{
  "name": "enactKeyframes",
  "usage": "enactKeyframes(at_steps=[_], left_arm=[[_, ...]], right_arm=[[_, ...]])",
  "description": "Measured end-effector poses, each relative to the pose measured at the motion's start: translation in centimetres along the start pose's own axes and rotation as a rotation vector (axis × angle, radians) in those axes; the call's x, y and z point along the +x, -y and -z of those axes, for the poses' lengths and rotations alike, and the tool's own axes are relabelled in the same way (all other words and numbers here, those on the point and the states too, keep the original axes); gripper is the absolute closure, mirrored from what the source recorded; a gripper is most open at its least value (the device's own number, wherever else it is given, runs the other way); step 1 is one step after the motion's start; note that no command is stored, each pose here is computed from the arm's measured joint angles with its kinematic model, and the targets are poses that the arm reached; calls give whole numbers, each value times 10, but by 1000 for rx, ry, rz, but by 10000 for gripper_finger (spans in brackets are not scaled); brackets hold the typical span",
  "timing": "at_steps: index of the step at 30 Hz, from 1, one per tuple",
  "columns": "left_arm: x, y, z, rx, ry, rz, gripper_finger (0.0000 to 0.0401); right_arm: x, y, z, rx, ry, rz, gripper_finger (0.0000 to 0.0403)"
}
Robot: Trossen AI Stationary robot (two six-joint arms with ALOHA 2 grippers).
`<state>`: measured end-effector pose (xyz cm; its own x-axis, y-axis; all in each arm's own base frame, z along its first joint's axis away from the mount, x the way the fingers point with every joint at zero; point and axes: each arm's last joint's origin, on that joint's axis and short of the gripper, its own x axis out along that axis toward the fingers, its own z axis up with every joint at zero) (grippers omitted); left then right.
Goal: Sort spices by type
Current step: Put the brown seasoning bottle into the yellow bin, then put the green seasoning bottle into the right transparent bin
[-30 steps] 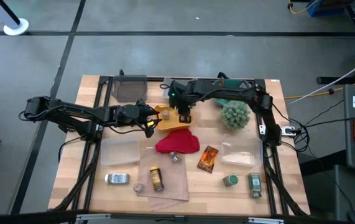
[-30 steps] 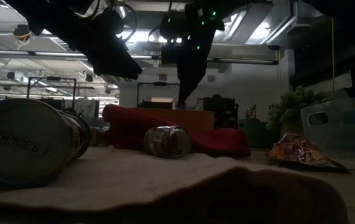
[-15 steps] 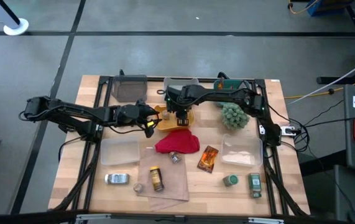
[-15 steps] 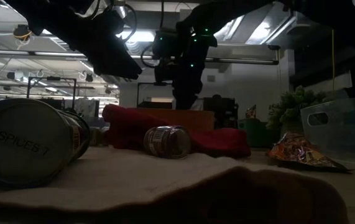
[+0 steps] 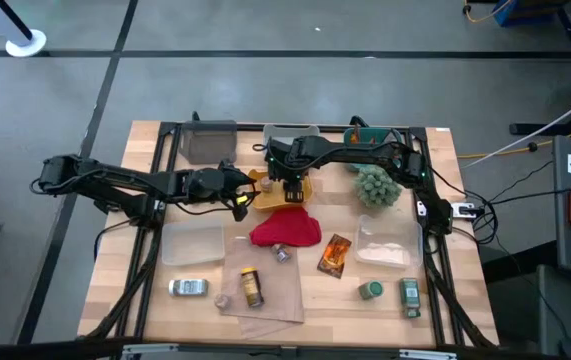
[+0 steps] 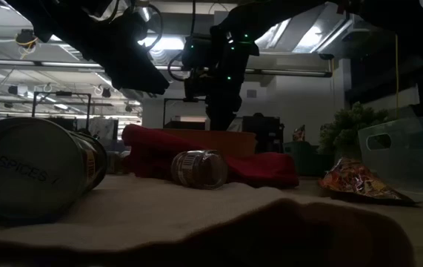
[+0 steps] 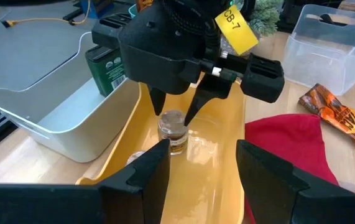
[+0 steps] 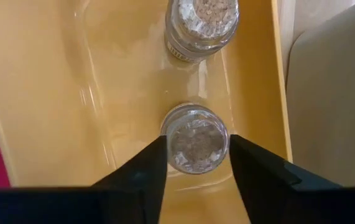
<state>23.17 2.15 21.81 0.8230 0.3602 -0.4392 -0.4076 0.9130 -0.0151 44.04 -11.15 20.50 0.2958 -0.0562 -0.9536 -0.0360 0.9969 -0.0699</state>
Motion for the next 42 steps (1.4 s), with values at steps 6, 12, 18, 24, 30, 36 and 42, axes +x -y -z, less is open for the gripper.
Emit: enactKeyframes(at_steps=[6,12,18,24,30,36,42], left_arm=[[0,0,0,-2,0,0,229],[0,0,0,2,0,0,229],[0,0,0,30,0,0,229],[0,0,0,29,4,0,229],[0,0,-1,23,12,-7,229],[0,0,-1,3,11,-8,229],[0,0,-1,22,13,-8,229]], right_arm=[[-2,-1,0,-1,1,0,170],[-3,-1,0,-1,3,1,155],[-11,-1,2,56,-52,-15,155],[-49,-5,-8,124,-65,-12,155],[-93,-8,-23,65,18,21,155],[-122,-10,-14,27,-45,7,155],[-148,-23,-1,155,-105,42,155]])
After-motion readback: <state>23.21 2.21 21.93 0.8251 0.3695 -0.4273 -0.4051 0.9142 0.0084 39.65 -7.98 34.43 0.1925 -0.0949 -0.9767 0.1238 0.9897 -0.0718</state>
